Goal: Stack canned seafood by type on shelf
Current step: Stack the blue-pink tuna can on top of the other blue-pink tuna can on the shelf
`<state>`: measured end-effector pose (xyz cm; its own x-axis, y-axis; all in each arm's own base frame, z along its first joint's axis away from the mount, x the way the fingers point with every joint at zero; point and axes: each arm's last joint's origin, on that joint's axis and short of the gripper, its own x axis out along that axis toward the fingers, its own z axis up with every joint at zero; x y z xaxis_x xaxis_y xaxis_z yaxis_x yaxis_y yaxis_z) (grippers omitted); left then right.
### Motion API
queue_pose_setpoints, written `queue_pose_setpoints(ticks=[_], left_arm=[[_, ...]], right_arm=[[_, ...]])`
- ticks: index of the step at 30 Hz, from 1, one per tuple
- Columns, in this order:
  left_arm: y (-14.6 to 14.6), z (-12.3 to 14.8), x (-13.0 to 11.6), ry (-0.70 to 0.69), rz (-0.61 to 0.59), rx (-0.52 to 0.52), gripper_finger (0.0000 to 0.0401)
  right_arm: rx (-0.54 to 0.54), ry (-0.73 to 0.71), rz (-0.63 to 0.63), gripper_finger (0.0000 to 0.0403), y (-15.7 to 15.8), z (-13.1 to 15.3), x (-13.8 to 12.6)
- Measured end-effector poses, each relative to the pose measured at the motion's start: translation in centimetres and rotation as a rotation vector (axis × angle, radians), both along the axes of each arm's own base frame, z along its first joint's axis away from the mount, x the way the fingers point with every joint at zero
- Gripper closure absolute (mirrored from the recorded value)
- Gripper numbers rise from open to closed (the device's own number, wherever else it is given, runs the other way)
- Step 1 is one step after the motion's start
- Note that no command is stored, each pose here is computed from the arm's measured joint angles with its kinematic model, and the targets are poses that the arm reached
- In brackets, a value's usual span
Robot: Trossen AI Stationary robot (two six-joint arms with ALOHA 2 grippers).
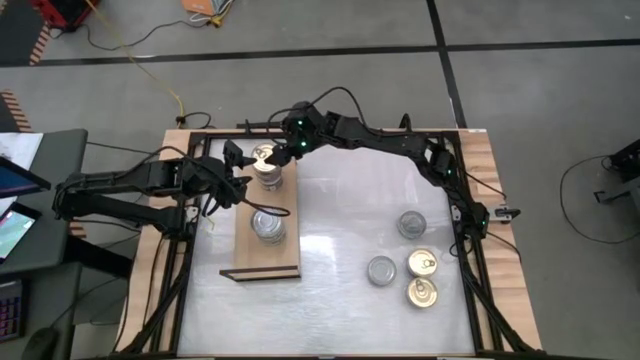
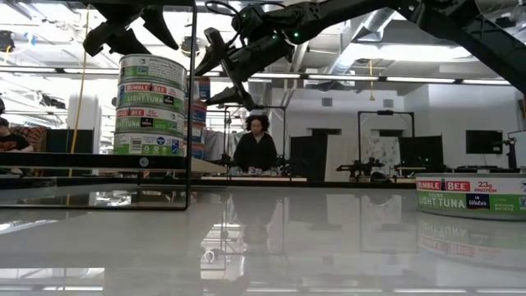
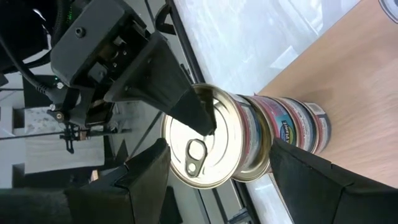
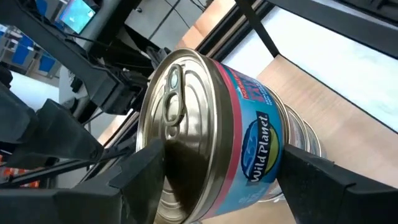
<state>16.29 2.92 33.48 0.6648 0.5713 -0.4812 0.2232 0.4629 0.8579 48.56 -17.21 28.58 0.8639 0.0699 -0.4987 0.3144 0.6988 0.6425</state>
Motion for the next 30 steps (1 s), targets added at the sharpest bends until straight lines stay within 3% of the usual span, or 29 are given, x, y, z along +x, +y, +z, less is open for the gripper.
queue_pose_setpoints(ticks=[30], left_arm=[[-0.1,0.0,0.1,0.003,-0.053,-0.015,0.0141]], right_arm=[[-0.087,0.021,0.011,0.0092,1.2,0.1,0.3]])
